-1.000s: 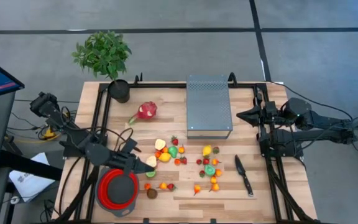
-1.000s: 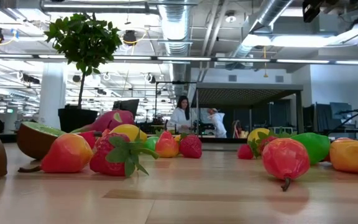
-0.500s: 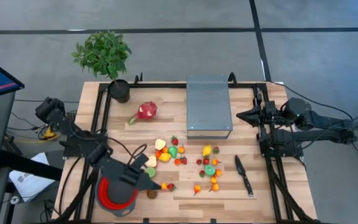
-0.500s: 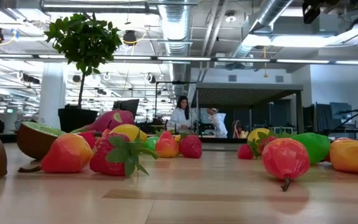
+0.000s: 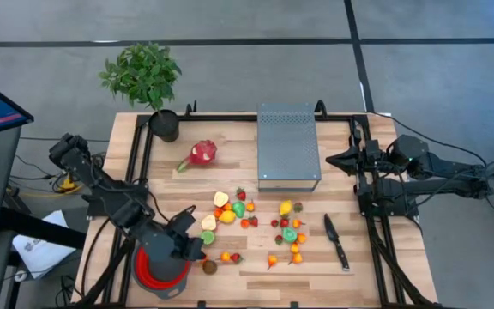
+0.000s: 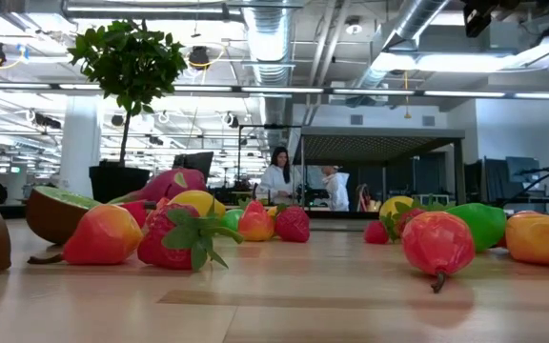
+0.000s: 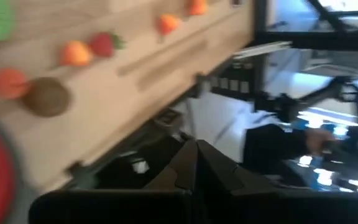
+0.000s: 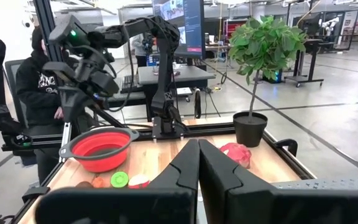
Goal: Pick & Place Fruit
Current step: Put the red colander on the shelf
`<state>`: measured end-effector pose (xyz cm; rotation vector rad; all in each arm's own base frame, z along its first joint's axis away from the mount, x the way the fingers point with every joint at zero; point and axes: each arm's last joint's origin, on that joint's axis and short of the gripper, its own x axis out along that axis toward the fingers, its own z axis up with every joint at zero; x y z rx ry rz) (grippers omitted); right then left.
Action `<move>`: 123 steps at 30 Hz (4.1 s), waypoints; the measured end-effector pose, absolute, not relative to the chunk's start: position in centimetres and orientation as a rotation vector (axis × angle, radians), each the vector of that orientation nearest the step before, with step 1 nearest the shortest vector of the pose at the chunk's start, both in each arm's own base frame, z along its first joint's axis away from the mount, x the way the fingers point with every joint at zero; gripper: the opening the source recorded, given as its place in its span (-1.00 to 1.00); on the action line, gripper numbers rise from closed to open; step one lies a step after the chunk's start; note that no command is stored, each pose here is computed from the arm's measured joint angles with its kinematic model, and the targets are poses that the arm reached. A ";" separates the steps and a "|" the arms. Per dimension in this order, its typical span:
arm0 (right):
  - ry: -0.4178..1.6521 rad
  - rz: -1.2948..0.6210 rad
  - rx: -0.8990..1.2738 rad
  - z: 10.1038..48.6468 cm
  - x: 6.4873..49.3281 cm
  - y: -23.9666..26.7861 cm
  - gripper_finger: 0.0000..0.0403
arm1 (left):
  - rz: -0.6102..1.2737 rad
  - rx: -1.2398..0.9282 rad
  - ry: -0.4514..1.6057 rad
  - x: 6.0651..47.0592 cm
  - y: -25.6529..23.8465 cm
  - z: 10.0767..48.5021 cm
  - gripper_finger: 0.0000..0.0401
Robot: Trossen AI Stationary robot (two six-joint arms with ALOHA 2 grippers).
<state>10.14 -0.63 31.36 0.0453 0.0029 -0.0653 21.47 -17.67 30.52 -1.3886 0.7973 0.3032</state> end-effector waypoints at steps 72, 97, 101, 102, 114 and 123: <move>0.087 -0.067 0.045 30.6 10.2 -0.6 -1.00 | 0.877 -1.429 1.065 20.5 -17.0 21.9 0.00; 0.125 -0.068 0.049 30.2 10.2 -0.6 -1.00 | 0.874 -1.411 1.073 22.3 -18.7 18.8 -0.09; 0.125 -0.068 0.049 30.2 10.2 -0.6 -1.00 | 0.871 -1.414 1.073 22.3 -18.7 18.8 -0.26; 0.125 -0.068 0.049 30.2 10.2 -0.6 -1.00 | 0.870 -1.415 1.073 22.3 -18.7 18.8 -0.31; 0.125 -0.068 0.048 30.2 10.2 -0.6 -1.00 | 0.805 -1.411 1.095 22.5 -19.0 19.1 -0.84; 0.125 -0.068 0.048 30.2 10.2 -0.6 -1.00 | 0.743 -1.411 1.113 21.8 -19.2 20.2 -0.86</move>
